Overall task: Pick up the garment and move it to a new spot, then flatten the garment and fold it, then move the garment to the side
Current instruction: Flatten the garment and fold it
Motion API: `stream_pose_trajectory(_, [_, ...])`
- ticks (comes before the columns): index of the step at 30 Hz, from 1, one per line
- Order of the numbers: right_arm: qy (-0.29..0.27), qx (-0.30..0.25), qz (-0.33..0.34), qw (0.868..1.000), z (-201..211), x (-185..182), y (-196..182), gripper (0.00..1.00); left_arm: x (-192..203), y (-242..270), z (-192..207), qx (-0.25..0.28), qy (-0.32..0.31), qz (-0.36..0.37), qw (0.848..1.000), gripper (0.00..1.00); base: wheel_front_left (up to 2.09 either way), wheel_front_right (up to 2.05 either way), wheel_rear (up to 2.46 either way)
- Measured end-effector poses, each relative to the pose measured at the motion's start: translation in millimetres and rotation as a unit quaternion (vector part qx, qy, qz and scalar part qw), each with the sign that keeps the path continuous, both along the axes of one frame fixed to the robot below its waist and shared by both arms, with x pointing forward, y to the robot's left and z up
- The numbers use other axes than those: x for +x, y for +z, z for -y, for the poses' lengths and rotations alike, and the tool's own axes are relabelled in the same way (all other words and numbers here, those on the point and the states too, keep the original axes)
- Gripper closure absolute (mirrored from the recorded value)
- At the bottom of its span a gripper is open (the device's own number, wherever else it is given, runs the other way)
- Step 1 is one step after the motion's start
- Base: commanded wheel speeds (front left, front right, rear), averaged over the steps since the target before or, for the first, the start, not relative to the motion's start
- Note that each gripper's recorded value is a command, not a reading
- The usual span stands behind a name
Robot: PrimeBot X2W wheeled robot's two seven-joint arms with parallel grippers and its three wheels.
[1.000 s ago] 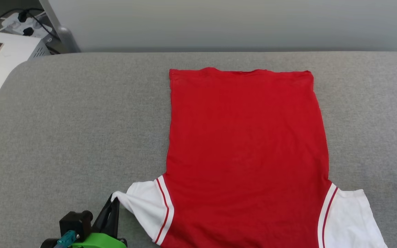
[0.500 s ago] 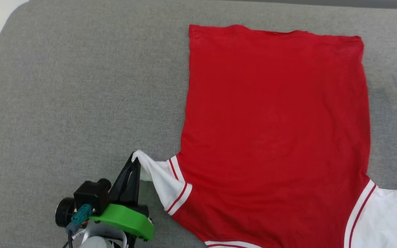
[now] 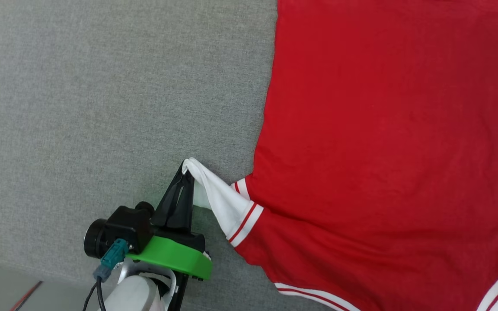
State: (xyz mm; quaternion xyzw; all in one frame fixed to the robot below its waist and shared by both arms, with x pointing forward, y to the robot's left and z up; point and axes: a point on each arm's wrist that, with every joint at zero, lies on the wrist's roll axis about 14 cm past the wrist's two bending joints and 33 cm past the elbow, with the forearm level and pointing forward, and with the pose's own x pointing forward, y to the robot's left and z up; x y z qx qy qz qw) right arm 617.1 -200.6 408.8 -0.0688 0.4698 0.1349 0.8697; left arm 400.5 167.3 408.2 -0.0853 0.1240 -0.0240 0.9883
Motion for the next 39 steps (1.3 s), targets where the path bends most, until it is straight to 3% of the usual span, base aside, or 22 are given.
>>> stream_pose_trajectory(8, [0.007, -0.010, -0.056, 0.998, -5.8, -5.3, -57.9, 0.00, -3.1, -14.4, -6.6, 0.000, 0.020, -0.021, 1.000, 1.00, 0.00, 0.00, 0.00])
stream_pose_trajectory(9, [0.009, -0.013, -0.057, 0.998, -5.4, -4.9, -58.9, 0.13, -4.3, -16.4, -7.5, 0.000, 0.021, -0.024, 0.999, 1.00, 0.00, 0.00, 0.00])
stream_pose_trajectory(10, [0.009, -0.012, -0.055, 0.998, -5.3, -4.3, -58.1, 0.97, -5.0, -17.7, -8.2, 0.002, 0.022, -0.026, 0.999, 1.00, 0.00, 0.00, 0.00])
stream_pose_trajectory(11, [0.009, -0.009, -0.054, 0.998, -6.1, -4.5, -57.4, 1.00, -5.3, -18.1, -8.5, 0.002, 0.023, -0.026, 0.999, 1.00, 0.00, 0.00, 0.00])
stream_pose_trajectory(20, [0.012, 0.023, 0.008, 1.000, -16.4, -0.4, -20.5, 1.00, -8.6, -10.0, -11.0, 0.002, 0.026, -0.015, 1.000, 1.00, 0.00, 0.00, 0.00])
stream_pose_trajectory(25, [0.052, 0.008, 0.080, 0.995, -21.7, -2.6, 22.0, 1.00, -17.9, -2.1, -12.3, 0.002, 0.027, -0.008, 1.000, 1.00, 0.00, 0.00, 0.00])
stream_pose_trajectory(32, [0.076, 0.009, 0.131, 0.988, -7.2, -38.5, 66.8, 1.00, -38.2, 9.1, -13.4, 0.003, 0.028, 0.001, 1.000, 1.00, 0.00, 0.00, 0.00])
stream_pose_trajectory(39, [0.069, -0.009, 0.158, 0.985, 32.5, -91.7, 89.8, 1.00, -51.4, 23.1, -9.9, 0.006, 0.015, 0.020, 1.000, 1.00, 0.00, 0.00, 0.00])
